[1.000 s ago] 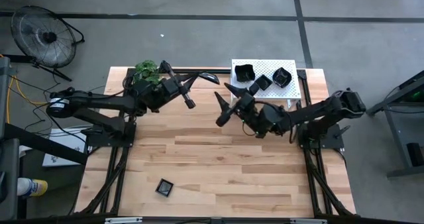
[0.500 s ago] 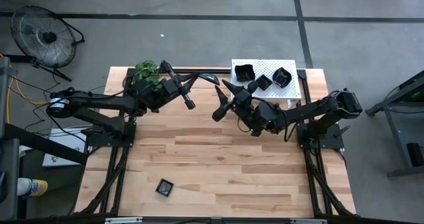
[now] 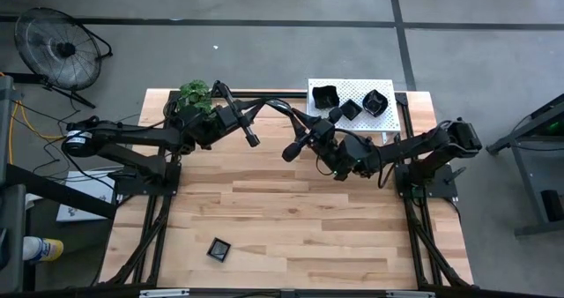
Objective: Pick & Place Mini shaped plates
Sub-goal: Stack the leaf-shaped plate on top of the leaf-shaped plate on the shelf
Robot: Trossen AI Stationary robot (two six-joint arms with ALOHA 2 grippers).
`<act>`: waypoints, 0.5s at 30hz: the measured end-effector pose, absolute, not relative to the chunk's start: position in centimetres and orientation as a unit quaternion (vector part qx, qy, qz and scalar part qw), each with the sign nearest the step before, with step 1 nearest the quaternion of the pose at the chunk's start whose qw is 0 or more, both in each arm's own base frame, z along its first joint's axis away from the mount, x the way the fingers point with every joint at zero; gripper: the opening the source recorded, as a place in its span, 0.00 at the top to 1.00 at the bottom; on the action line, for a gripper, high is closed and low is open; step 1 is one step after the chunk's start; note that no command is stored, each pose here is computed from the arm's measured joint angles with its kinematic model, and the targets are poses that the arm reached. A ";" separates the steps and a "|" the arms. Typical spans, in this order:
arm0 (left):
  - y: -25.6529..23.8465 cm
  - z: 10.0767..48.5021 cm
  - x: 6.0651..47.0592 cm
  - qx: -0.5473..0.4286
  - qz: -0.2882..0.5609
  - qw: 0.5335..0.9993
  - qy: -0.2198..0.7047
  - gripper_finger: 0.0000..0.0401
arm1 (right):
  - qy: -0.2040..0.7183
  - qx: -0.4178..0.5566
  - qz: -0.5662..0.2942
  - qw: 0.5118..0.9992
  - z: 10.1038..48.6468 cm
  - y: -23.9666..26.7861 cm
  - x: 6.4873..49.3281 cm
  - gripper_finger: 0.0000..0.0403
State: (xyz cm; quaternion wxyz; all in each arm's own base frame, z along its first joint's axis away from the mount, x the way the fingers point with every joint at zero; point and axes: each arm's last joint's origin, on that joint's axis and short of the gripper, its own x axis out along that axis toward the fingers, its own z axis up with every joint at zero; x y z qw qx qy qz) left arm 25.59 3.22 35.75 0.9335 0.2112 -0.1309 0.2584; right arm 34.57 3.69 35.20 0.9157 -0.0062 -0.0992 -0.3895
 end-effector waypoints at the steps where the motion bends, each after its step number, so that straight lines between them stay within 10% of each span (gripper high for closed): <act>1: 3.2 35.8 25.6 0.211 0.258 0.934 -0.131 1.00 | -0.100 -0.006 -0.390 0.916 35.2 3.7 34.6 0.89; 15: 3.0 35.8 25.7 0.222 0.214 0.940 -0.143 0.90 | -0.113 0.027 -0.385 0.916 35.2 3.7 34.6 1.00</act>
